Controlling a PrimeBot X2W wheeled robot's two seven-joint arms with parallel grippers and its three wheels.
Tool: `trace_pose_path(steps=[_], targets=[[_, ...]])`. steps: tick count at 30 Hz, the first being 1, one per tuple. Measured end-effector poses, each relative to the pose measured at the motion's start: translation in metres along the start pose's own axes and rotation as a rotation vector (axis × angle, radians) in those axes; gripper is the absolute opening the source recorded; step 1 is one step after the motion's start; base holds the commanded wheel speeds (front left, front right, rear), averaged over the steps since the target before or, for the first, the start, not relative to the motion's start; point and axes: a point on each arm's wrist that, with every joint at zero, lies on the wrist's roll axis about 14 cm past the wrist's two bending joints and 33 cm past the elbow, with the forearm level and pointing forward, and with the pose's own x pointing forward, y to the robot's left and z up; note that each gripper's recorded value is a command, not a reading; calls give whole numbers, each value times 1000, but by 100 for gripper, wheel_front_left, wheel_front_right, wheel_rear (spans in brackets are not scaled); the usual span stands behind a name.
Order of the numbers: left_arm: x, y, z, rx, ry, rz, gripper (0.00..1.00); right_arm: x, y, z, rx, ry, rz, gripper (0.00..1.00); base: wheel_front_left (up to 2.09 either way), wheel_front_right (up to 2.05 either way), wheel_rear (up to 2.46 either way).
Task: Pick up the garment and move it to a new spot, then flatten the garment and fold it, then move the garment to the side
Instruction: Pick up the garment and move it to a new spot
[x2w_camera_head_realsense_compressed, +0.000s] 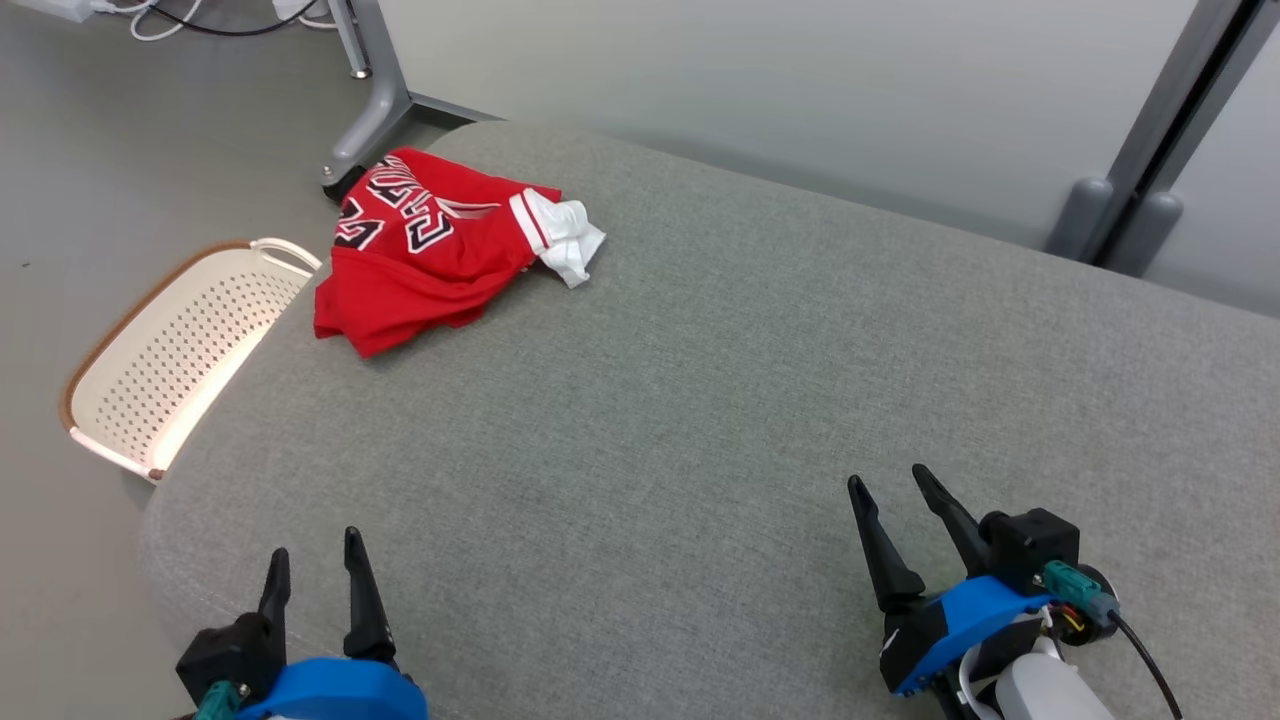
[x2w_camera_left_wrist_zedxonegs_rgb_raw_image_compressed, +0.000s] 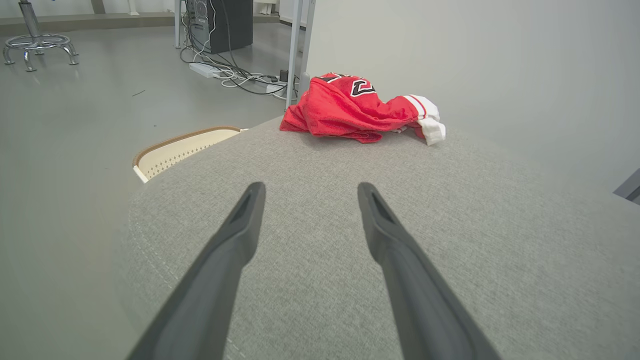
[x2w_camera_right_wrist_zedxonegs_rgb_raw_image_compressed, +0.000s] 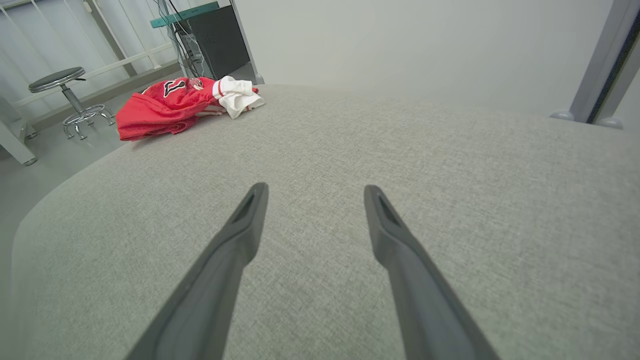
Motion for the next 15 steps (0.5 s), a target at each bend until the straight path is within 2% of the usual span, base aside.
trace_pose_path(steps=[9, 15], targets=[[63, -5, 15, 29, -9, 34, 100, 7, -26, -14, -12, 17, -28, 100, 0, 0, 0], [124, -28, 31, 84, -38, 21, 100, 13, -58, -23, -24, 19, -49, 100, 0, 0, 0]])
